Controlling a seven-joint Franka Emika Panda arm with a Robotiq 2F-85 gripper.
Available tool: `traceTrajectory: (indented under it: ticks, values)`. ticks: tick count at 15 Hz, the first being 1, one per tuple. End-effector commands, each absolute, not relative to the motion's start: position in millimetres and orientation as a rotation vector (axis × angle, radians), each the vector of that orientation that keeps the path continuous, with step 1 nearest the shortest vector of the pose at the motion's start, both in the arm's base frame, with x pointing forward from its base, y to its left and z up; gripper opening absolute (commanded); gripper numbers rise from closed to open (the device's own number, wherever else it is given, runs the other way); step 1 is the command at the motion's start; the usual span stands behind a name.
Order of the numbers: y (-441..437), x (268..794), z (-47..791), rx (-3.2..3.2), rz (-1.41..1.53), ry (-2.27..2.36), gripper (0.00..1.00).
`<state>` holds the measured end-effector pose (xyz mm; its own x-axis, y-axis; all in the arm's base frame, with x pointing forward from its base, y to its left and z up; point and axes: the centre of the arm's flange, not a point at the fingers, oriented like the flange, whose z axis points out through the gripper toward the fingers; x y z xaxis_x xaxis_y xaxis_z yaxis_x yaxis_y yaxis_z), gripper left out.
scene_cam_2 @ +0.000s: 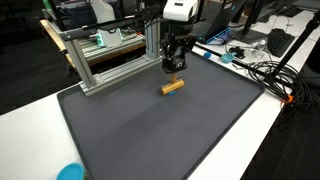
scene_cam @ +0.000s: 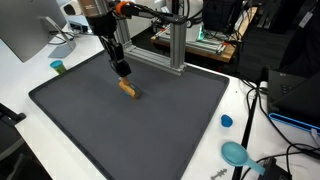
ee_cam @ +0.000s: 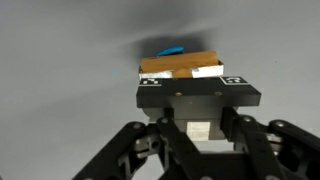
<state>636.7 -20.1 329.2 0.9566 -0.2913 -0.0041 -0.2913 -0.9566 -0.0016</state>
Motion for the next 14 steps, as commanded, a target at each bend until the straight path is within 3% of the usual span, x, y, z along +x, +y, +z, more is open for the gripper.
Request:
traceTrajectory:
  ticks: [1, 14]
  values:
    - [-25, 627, 327, -3.092, 0.027, 0.481, 0.22]
    - [-41, 632, 286, -3.057, 0.222, 0.581, 0.22]
